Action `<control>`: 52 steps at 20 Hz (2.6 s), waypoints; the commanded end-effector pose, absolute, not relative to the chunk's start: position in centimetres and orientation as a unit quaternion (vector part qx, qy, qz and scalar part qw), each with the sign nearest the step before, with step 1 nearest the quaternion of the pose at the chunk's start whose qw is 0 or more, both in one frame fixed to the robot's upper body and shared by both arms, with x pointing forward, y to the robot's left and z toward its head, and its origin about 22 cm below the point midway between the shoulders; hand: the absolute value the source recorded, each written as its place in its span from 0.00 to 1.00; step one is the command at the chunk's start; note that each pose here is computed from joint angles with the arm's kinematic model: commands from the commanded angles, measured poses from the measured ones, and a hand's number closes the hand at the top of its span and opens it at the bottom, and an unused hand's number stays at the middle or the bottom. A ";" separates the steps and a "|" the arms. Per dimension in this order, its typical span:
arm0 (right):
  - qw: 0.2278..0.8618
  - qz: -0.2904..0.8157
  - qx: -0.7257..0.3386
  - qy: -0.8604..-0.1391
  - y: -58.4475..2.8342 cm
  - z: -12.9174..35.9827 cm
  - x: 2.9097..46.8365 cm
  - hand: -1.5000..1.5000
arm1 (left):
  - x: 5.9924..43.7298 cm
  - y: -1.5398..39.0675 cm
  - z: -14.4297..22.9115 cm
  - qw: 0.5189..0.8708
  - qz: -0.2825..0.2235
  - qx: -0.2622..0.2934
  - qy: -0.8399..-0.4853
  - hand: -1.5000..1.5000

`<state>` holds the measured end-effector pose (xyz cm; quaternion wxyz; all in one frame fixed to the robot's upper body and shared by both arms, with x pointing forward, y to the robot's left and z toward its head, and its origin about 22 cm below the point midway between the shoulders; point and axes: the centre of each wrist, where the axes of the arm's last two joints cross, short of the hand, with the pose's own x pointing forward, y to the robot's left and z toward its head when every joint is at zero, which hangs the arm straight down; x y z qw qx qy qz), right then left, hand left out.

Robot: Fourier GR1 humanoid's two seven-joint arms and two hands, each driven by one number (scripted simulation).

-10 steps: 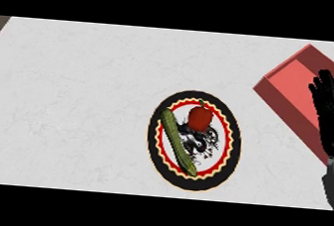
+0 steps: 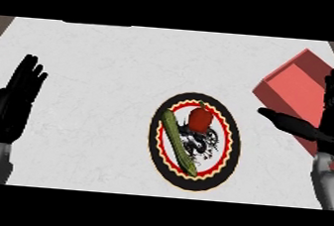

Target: Pick the bell pepper from the plate and place it in the cardboard box

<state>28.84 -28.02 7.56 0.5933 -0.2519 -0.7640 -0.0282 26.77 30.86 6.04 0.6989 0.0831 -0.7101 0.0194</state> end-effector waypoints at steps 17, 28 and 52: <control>0.642 0.327 -0.437 -0.538 -17.7 10.5 26.0 0.00 | 25.1 32.4 5.8 0.749 0.010 0.021 -0.662 0.50; 0.753 0.364 -0.375 -0.400 -8.5 16.5 31.1 0.00 | 24.3 31.4 5.4 0.752 0.012 0.022 -0.659 0.50; 0.748 0.399 -0.376 -0.374 -7.4 14.0 31.9 0.00 | 25.7 32.5 5.0 0.750 0.026 0.025 -0.661 0.50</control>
